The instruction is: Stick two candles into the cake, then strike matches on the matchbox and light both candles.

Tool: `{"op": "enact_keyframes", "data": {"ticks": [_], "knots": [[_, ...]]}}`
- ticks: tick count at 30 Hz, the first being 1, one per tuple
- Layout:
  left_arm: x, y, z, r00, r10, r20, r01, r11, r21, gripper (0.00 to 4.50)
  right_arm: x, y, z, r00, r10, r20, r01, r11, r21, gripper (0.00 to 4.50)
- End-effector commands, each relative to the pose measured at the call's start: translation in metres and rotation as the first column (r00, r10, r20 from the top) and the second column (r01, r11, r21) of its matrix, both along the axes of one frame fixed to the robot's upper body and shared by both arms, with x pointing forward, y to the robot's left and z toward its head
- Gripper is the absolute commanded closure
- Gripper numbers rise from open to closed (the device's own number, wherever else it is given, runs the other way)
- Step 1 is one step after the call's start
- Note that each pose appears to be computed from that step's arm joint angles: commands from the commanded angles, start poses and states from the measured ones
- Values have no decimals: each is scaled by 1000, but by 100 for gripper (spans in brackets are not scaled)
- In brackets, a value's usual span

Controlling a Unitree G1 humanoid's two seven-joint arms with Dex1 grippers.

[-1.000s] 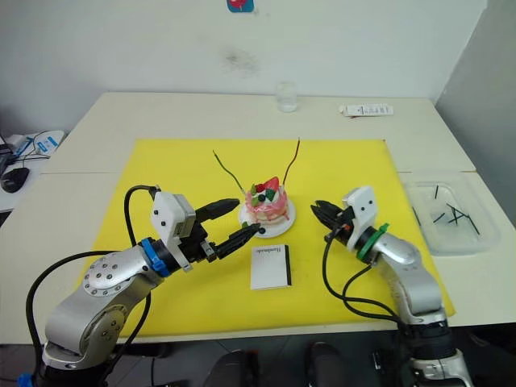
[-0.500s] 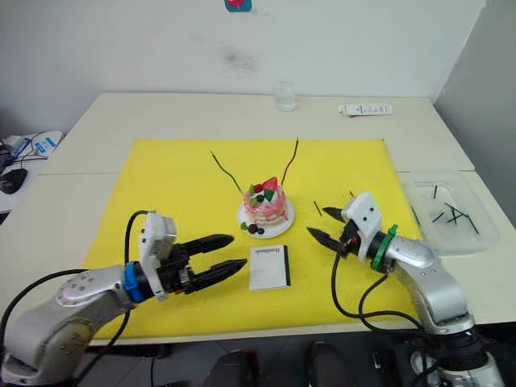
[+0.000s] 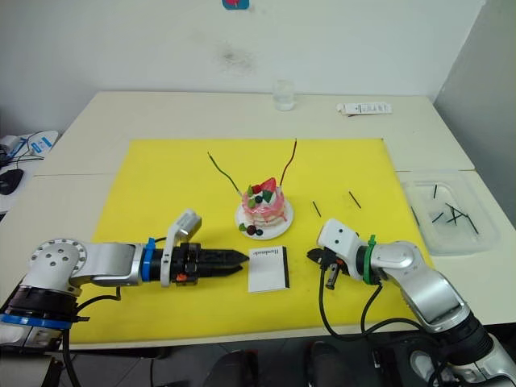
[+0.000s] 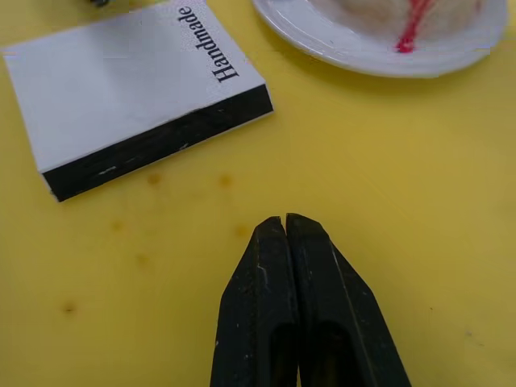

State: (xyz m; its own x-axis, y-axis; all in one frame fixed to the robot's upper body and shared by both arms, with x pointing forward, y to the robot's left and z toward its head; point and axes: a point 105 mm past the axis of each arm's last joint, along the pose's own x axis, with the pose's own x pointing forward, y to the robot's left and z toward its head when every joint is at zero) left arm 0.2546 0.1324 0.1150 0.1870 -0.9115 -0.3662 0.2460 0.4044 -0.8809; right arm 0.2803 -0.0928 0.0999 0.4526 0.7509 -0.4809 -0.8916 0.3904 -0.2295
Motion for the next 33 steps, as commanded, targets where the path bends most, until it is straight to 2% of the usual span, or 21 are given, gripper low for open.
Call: {"op": "enact_keyframes", "data": {"ticks": [1, 9, 15, 22, 33], "knots": [[2, -5, -3, 1000, -6, -26, 6, 1000, 0, 93, -9, 11, 5, 999, 29, 25, -30, 999, 19, 445], [8, -17, -16, 998, 30, -49, -28, 999, 33, 93, -12, 22, -6, 1000, 28, -6, -28, 999, 16, 445], [11, -28, -19, 998, 39, -54, -39, 999, 13, 93, -3, 36, -13, 1000, 18, -18, -17, 999, 35, 445], [13, -34, -18, 997, 52, -50, -52, 999, -12, 93, -7, 48, -11, 998, 52, -22, -51, 997, 61, 445], [4, -41, -21, 997, 65, -44, -67, 996, -52, 93, -5, 54, -12, 995, 30, -95, -20, 994, 105, 445]]}}
